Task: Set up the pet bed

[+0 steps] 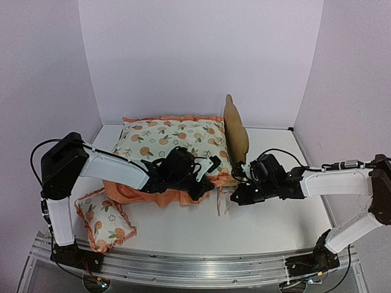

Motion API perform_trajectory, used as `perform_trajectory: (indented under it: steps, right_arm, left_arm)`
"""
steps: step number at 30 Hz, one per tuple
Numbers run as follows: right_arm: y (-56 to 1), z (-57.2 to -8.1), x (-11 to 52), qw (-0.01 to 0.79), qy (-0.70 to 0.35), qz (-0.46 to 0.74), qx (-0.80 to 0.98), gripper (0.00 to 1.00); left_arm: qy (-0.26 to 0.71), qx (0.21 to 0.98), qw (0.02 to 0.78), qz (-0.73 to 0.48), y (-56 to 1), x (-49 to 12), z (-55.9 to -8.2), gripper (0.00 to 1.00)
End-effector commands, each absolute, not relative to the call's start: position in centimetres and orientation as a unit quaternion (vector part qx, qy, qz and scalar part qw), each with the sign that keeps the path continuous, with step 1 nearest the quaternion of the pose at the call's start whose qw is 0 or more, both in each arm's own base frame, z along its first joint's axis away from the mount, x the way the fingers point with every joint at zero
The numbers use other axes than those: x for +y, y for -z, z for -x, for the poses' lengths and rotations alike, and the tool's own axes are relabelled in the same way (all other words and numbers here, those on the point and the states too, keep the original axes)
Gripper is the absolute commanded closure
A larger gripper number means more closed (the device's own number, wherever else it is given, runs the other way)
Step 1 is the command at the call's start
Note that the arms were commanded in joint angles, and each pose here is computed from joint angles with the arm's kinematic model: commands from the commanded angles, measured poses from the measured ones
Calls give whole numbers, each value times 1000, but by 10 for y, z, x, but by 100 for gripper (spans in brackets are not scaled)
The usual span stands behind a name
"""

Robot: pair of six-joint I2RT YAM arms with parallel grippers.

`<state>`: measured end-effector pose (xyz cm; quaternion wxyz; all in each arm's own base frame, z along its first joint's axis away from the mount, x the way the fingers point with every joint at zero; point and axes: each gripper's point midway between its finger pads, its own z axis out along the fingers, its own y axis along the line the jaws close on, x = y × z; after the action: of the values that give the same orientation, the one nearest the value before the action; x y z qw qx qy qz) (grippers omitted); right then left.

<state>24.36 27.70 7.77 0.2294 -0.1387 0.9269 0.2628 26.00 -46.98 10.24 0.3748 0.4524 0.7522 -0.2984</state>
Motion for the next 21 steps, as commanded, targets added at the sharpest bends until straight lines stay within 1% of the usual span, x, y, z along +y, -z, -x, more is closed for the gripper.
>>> perform_trajectory:
  steps: [1, 4, 7, 11, 14, 17, 21]
  right_arm:
    - [-95, -227, 285, 208, -307, 166, 914, 100]
    - [-103, -223, 285, 211, -318, 176, 908, 100]
    - [-101, -219, 283, 201, -317, 171, 911, 100]
    - [-92, -217, 279, 189, -310, 154, 919, 100]
    - [-87, -217, 278, 184, -306, 147, 923, 100]
    - [-82, -216, 275, 181, -301, 142, 925, 100]
    - [-78, -214, 273, 180, -301, 140, 926, 100]
  left_arm:
    - [371, 696, 363, -495, -144, -478, -230, 100]
    - [383, 695, 346, -500, -138, -479, -223, 100]
    - [357, 733, 350, -461, -122, -478, -241, 99]
    - [348, 762, 362, -409, -111, -483, -261, 92]
    - [379, 747, 365, -408, -119, -499, -255, 88]
    - [388, 733, 376, -413, -126, -509, -251, 80]
    - [329, 753, 414, -392, -119, -499, -273, 72]
